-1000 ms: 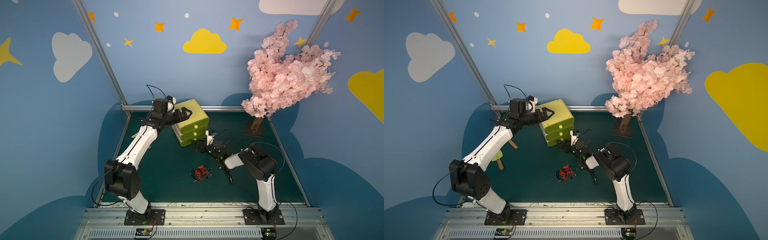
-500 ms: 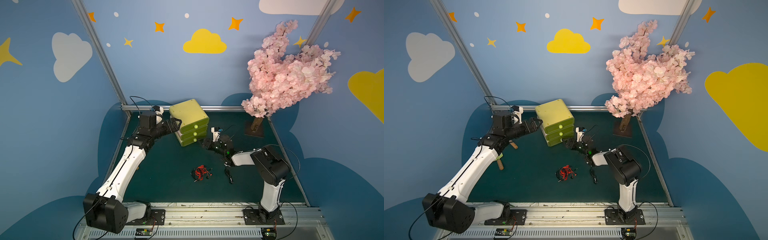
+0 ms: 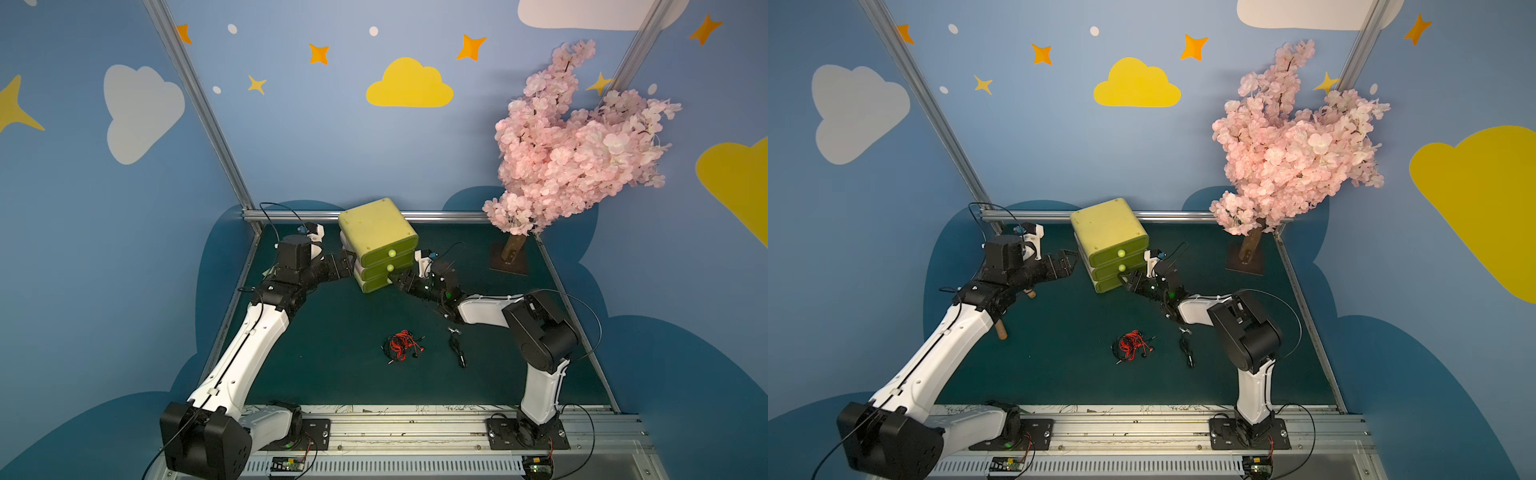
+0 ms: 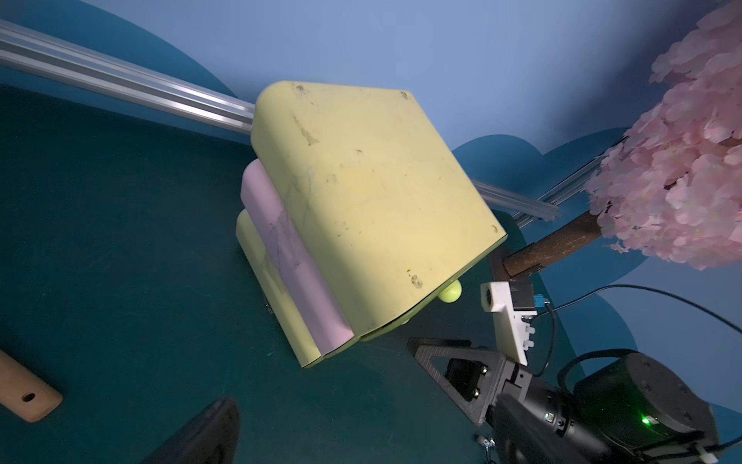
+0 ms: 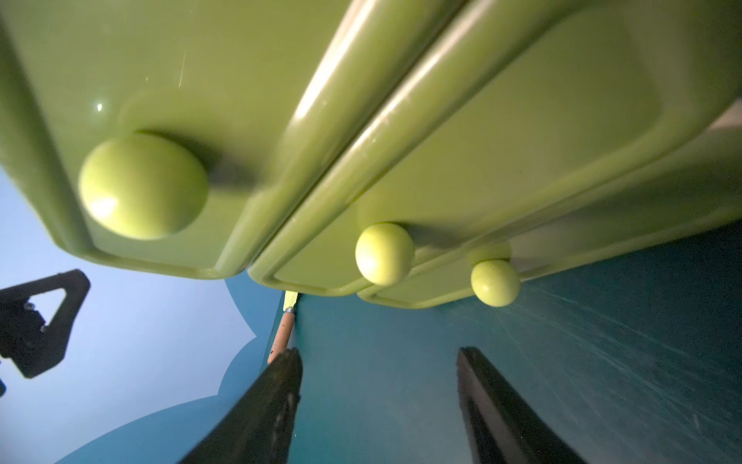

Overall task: Place the wired earphones into the drawer by color
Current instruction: Open the drawer in the storage box.

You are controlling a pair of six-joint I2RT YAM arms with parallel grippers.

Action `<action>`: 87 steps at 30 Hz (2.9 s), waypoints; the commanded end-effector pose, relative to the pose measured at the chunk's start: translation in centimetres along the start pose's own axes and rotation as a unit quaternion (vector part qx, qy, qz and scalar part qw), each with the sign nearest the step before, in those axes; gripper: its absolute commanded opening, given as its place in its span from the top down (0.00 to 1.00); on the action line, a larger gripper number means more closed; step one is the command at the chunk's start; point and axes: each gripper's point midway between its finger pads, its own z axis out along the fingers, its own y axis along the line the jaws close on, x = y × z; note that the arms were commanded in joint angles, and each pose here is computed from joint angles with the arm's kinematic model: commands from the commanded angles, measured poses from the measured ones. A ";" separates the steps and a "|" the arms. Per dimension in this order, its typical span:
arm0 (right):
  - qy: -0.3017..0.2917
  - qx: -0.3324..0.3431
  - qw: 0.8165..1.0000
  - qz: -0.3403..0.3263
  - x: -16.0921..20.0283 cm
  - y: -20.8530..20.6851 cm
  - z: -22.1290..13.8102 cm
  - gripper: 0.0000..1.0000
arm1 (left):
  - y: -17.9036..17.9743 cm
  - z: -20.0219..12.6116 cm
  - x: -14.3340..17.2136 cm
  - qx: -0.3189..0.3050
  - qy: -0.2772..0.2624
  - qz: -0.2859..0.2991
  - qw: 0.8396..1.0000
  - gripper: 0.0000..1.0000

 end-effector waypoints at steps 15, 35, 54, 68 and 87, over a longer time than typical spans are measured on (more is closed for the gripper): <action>-0.034 0.036 0.999 0.020 -2.9 1.1 1.3 0.47 | 0.9 0.8 0.7 -0.013 0.007 0.017 1.000 0.00; -0.040 0.037 0.998 0.037 -3.3 -0.1 3.1 0.60 | 1.0 0.9 0.8 -0.015 0.009 0.016 1.000 0.00; -0.060 0.039 0.996 0.052 -3.9 -0.6 2.8 0.74 | 0.8 1.7 1.2 -0.008 0.016 0.011 1.000 0.00; -0.062 0.039 0.996 0.056 -4.1 -0.9 2.2 0.75 | 0.2 5.8 1.9 -0.028 0.036 0.040 0.998 0.00; -0.062 0.034 0.996 0.057 -4.2 -0.7 1.9 0.75 | 1.6 8.6 1.2 -0.069 0.026 0.037 0.997 0.00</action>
